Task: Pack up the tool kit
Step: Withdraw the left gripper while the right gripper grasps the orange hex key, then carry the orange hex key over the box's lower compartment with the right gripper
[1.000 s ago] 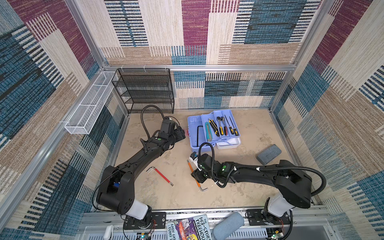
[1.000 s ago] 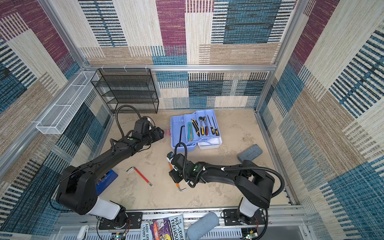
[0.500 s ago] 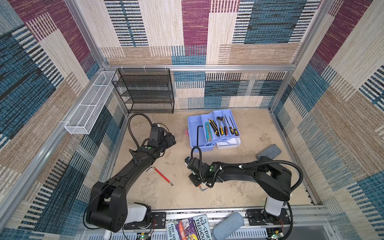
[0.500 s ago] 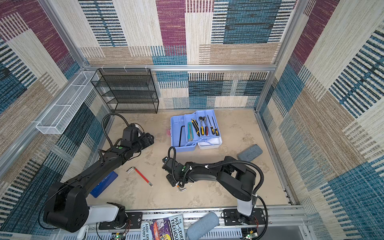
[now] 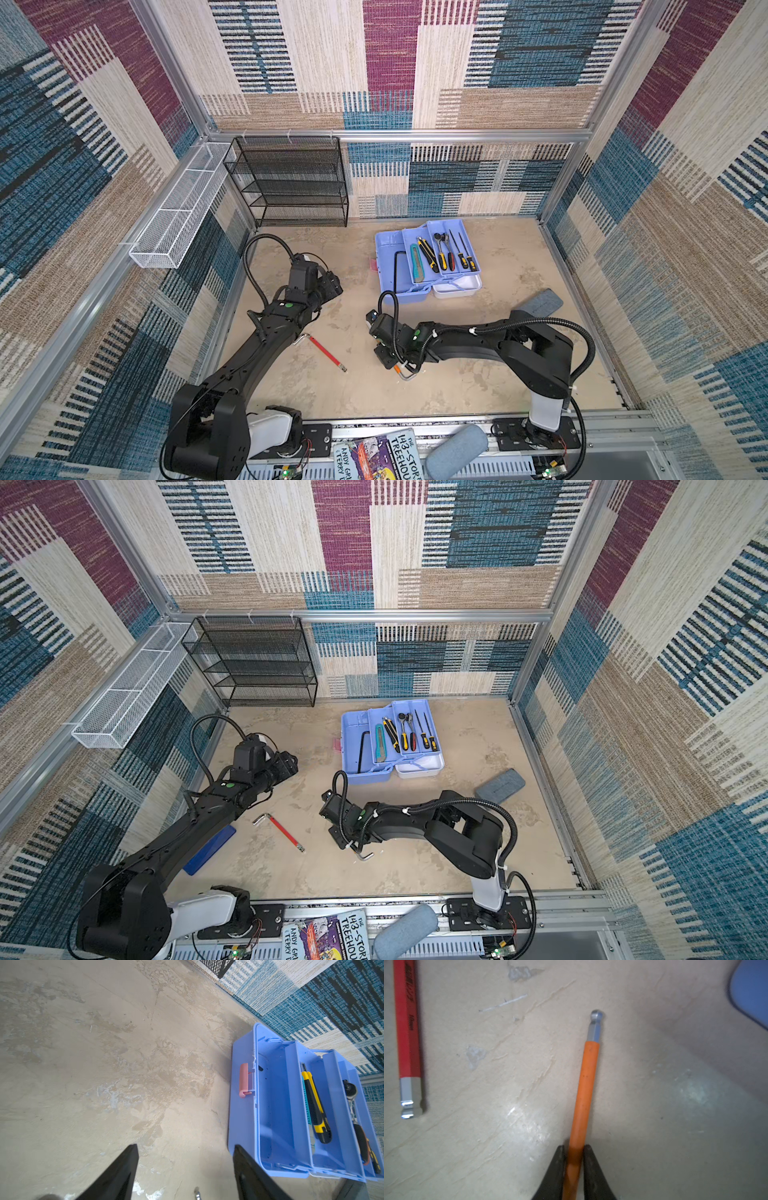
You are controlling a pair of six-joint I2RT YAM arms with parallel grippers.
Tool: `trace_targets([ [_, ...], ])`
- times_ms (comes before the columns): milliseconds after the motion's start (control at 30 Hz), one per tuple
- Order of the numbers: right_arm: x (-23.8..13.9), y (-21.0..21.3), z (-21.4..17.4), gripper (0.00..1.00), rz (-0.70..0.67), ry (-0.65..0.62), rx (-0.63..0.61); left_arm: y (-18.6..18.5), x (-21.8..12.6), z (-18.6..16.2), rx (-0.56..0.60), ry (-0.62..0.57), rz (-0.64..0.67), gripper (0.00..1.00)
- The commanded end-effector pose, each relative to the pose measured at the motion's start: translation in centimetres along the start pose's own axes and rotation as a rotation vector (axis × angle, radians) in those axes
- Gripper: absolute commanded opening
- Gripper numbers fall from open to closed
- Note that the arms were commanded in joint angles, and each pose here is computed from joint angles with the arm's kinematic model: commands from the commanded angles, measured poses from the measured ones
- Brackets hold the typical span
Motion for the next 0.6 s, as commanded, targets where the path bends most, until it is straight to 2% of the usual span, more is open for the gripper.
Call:
trace_targets([
  [0,0.5,-0.5,-2.2,0.14,-0.017,0.111,-0.031,0.6,-0.2,-0.2,0.023,-0.003,0.016,0.75],
  [233,0.2,0.4,0.2,0.08,0.019,0.069,-0.041,1.4,-0.3,-0.5,0.006,-0.003,0.029,0.75],
  [567,-3.0,0.4,6.2,0.07,0.206,-0.074,0.056,1.3,-0.9,-0.7,0.064,0.025,0.024,0.74],
])
Point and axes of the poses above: each gripper's point midway between its finger pads, its own x axis out along the fingers, its own y axis along the line the jaws close on, z = x × y, the point moved 3 cm from there along -x, back along the fingers, and after that the axes turned 7 degrees about x, right-handed, at the moved point
